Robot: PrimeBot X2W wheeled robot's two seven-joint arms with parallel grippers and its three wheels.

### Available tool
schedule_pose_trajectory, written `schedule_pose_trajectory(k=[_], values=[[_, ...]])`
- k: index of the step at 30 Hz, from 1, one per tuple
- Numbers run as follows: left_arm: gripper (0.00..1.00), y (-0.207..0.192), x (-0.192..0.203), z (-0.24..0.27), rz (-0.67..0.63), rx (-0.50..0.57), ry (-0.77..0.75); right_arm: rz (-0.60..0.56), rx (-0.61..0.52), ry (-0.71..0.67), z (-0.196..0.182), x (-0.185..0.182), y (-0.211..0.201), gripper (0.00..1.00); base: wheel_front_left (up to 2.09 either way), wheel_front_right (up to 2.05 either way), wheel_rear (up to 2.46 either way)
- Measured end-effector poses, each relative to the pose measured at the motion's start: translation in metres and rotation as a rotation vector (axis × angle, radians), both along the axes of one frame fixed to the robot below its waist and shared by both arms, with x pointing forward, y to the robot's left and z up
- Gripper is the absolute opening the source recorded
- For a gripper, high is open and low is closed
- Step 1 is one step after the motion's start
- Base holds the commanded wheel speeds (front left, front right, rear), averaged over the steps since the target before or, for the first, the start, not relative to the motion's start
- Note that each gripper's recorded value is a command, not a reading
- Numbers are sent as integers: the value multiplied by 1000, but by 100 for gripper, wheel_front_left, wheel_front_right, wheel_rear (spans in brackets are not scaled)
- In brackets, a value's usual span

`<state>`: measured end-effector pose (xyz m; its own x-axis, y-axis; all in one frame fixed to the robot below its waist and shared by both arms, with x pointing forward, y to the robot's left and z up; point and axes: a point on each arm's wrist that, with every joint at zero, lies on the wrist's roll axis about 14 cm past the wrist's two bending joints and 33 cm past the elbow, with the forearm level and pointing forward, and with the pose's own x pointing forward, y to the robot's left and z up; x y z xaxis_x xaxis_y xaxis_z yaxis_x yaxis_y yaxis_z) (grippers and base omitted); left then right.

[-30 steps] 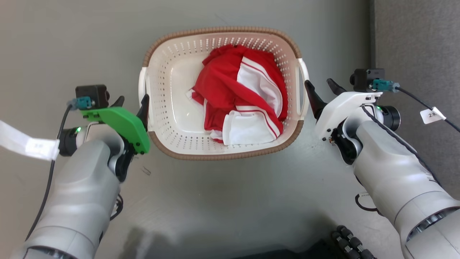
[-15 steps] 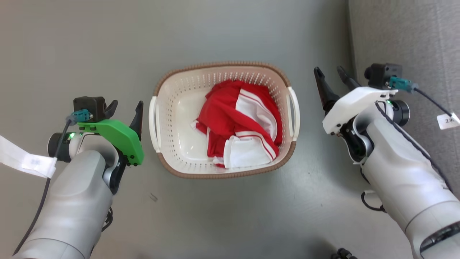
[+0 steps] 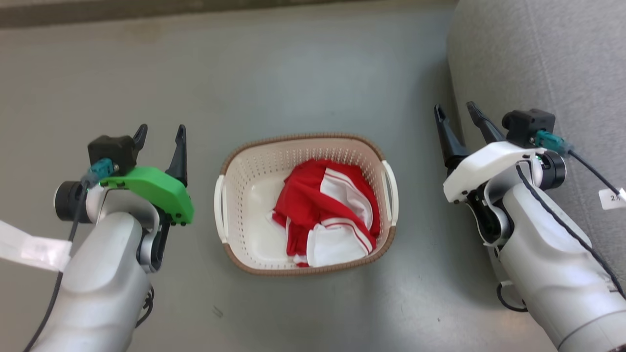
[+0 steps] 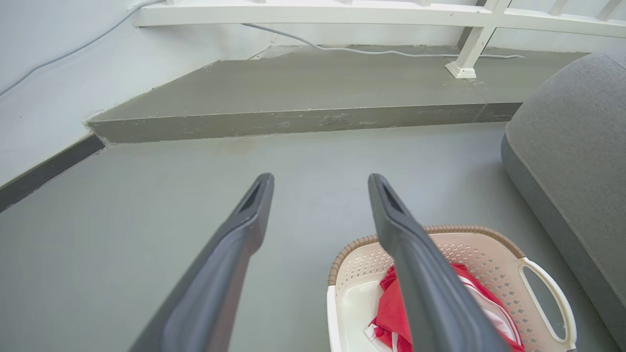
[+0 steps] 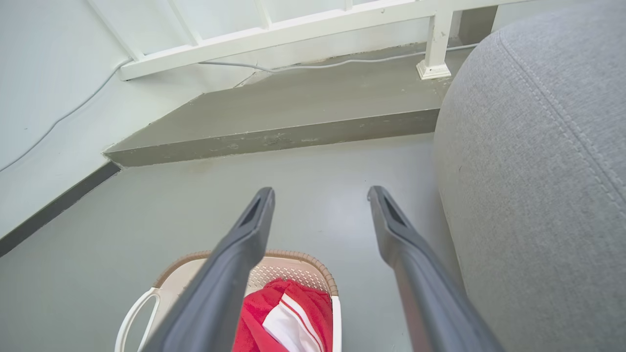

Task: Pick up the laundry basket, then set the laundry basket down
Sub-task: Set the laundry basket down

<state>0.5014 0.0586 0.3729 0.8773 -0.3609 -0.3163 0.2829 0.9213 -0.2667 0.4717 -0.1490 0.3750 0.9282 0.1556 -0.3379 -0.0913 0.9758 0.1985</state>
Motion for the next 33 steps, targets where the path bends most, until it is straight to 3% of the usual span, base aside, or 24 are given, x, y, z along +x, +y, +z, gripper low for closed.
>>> schedule_pose_trajectory(k=[10, 16, 33], values=[[100, -1, -23, 59, -5, 36, -177, -50, -32, -165, 59, -19, -11, 100, 0, 0, 0], [100, -5, -44, 85, -6, 4, -244, -71, -46, -236, 82, -36, -16, 100, 0, 0, 0], [100, 15, -100, 92, 54, -3, -261, -101, -74, -280, 94, -81, -21, 100, 0, 0, 0]])
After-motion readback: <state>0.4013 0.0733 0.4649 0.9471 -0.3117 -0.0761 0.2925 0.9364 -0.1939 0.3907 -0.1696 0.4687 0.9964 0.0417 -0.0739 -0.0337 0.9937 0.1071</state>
